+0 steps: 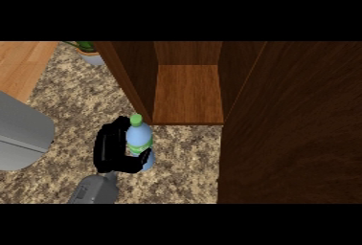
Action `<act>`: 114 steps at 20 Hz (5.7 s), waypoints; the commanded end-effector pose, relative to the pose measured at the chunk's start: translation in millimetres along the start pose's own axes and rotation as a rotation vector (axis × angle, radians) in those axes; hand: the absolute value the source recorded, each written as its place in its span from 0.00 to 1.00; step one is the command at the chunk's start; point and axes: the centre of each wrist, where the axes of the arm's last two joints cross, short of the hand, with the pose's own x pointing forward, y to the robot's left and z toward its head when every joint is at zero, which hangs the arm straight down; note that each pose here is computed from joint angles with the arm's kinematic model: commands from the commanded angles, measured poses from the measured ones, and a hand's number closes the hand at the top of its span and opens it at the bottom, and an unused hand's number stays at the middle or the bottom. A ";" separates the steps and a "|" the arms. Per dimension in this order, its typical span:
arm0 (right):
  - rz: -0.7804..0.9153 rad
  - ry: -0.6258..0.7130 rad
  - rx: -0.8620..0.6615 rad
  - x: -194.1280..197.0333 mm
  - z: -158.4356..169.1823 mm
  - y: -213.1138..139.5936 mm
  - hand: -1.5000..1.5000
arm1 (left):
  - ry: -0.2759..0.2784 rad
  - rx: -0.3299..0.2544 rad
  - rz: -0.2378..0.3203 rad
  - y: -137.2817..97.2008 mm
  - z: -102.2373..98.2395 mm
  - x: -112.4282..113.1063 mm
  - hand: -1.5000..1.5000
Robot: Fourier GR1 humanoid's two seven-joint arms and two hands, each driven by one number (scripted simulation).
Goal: Pick up the bottled water, place it into the cabinet and close the cabinet
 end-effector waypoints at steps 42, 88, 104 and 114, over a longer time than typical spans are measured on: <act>-0.028 -0.086 0.021 17.0 -22.5 -17.5 0.00 | 0.029 0.021 -0.356 -172.9 -141.1 36.4 1.00; -0.036 -0.117 0.050 8.2 -32.6 -22.4 0.00 | -0.024 -0.094 -0.281 -153.4 -179.4 19.6 0.00; -0.042 -0.094 0.035 22.8 -41.9 -4.7 0.00 | 0.013 -0.190 -0.128 -167.3 -80.8 26.0 0.00; -0.025 -0.010 0.236 15.5 -55.7 -3.9 1.00 | 0.045 -0.179 -0.085 -116.6 -13.0 47.2 0.00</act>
